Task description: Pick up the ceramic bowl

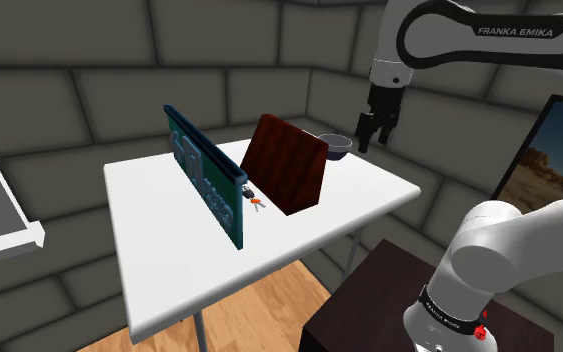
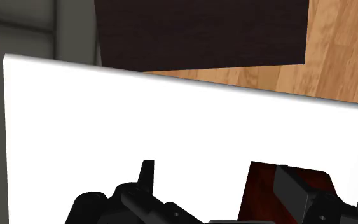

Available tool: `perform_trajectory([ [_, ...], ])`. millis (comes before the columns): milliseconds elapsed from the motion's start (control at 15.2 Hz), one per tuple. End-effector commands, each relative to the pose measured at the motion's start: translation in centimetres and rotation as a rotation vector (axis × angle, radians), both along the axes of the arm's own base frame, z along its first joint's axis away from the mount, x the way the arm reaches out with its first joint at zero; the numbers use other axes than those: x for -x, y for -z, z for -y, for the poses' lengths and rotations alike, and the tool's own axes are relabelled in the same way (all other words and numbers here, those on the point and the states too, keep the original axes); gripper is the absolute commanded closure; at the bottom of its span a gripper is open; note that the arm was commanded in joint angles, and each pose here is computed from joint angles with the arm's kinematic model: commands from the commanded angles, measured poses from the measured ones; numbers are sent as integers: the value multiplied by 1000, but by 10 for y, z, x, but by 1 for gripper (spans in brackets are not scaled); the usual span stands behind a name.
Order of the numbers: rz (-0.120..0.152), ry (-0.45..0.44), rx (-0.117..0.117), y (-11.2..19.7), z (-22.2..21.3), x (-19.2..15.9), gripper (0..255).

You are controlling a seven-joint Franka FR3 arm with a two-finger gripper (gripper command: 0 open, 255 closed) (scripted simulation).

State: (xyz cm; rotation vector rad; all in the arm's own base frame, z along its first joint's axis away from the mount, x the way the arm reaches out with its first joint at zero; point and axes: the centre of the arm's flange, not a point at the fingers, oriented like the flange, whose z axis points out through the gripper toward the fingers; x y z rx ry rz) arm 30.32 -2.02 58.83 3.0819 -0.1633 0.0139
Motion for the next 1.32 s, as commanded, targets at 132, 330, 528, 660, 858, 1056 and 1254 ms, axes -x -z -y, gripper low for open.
perform_trajectory([
  [132,1,0,6,8,13,-21,0],
  [330,2,0,15,19,32,-53,0],
  [528,4,0,23,31,51,-85,0],
  [660,5,0,29,38,64,-106,0],
  [858,6,0,38,49,83,-138,0],
  [1056,7,0,47,60,102,-169,0],
  [1254,9,0,56,71,122,-201,0],
])
